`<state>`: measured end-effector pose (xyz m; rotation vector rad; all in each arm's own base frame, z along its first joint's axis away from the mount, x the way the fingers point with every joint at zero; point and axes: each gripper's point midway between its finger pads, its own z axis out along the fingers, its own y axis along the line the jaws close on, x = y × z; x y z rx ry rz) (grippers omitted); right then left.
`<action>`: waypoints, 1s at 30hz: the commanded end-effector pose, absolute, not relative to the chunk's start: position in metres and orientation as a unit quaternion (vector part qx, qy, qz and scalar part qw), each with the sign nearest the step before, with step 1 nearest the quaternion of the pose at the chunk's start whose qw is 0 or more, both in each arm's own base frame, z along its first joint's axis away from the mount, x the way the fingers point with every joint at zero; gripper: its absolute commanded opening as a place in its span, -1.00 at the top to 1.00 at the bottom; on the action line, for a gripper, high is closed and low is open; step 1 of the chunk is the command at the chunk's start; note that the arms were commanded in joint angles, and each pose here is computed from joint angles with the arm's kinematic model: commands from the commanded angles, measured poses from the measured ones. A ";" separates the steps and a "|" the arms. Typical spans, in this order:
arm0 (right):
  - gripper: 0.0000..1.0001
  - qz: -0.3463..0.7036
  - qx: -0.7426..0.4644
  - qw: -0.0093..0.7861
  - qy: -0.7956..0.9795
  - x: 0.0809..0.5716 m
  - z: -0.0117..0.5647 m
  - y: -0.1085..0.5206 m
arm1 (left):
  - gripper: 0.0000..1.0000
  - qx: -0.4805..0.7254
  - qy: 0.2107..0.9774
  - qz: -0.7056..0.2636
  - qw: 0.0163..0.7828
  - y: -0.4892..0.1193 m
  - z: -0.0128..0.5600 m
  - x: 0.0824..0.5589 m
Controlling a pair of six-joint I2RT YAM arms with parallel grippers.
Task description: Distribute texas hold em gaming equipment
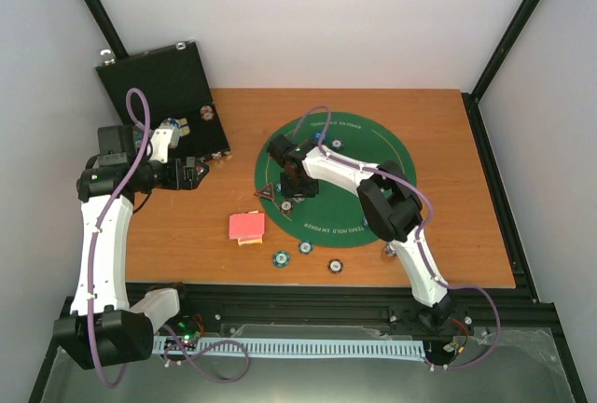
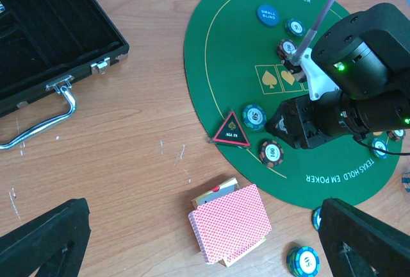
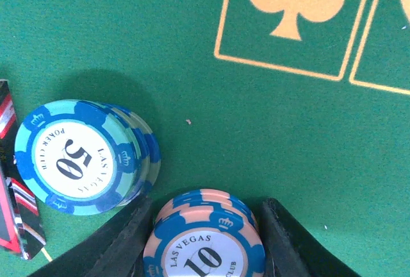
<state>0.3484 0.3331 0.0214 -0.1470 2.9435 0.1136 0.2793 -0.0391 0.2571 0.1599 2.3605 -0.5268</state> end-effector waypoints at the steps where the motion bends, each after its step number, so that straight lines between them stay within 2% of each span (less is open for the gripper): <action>1: 0.67 0.036 -0.047 0.100 0.993 0.344 0.028 0.331 | -1.00 0.071 0.907 -0.198 0.364 -0.038 0.263 0.280; 12: 0.61 0.041 -0.045 0.089 0.994 0.334 0.019 0.328 | -1.00 0.070 0.908 -0.199 0.361 -0.038 0.261 0.281; 15: 0.48 0.041 -0.048 0.090 0.994 0.334 0.020 0.327 | -1.00 0.069 0.909 -0.199 0.360 -0.037 0.259 0.281; 19: 0.05 0.041 -0.048 0.099 0.993 0.336 0.029 0.325 | -0.99 0.069 0.909 -0.198 0.360 -0.037 0.258 0.281; 23: -0.18 0.041 -0.044 0.113 0.992 0.339 0.045 0.318 | -1.00 0.068 0.909 -0.197 0.360 -0.037 0.259 0.281; 30: -0.26 0.046 -0.028 0.148 0.988 0.335 0.085 0.289 | -1.00 0.071 0.909 -0.196 0.361 -0.037 0.260 0.279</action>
